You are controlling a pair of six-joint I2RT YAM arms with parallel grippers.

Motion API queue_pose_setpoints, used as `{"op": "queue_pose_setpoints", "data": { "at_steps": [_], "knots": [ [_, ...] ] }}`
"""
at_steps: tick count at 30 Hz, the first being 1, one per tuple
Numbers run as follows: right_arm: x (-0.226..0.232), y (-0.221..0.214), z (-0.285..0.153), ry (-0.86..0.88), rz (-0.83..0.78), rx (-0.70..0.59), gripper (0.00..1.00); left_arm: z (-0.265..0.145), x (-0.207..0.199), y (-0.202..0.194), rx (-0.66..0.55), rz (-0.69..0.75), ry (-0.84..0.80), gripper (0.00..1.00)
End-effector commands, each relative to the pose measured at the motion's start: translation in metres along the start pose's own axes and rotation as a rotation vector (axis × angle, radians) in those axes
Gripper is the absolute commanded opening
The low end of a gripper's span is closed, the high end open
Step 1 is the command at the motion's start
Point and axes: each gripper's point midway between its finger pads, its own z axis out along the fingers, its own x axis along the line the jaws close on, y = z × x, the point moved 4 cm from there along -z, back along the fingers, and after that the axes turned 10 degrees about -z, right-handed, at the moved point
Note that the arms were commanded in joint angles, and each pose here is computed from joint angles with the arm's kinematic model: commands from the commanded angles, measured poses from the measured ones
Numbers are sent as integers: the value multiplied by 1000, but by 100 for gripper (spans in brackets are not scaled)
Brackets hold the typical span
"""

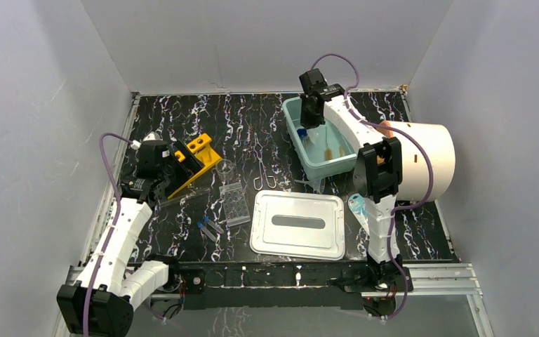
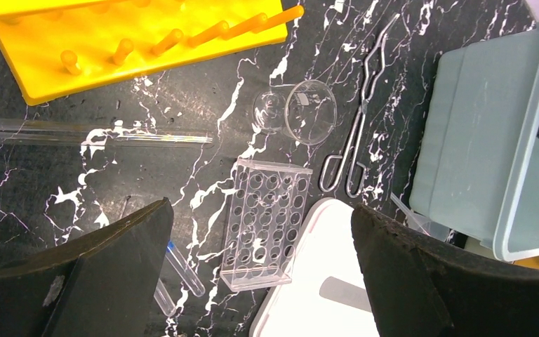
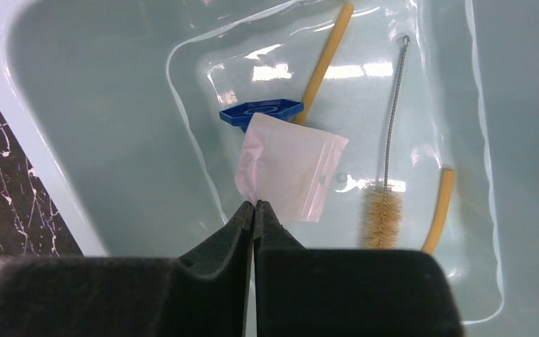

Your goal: Organize the chemistry lab equipment

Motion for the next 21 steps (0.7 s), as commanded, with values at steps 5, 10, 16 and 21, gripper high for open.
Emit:
{"op": "queue_pose_setpoints", "data": {
  "at_steps": [5, 10, 16, 21],
  "knots": [
    [19, 40, -16, 135, 4, -128, 25, -1, -8, 11, -26, 20, 12, 98],
    [23, 56, -38, 172, 0, -190, 34, -2, -9, 13, -35, 28, 14, 98],
    [18, 65, -71, 176, -33, -250, 39, -4, -11, 15, -45, 34, 4, 98],
    [32, 58, -105, 326, -146, -297, 47, -10, -15, 18, -58, 47, -19, 98]
  ]
}}
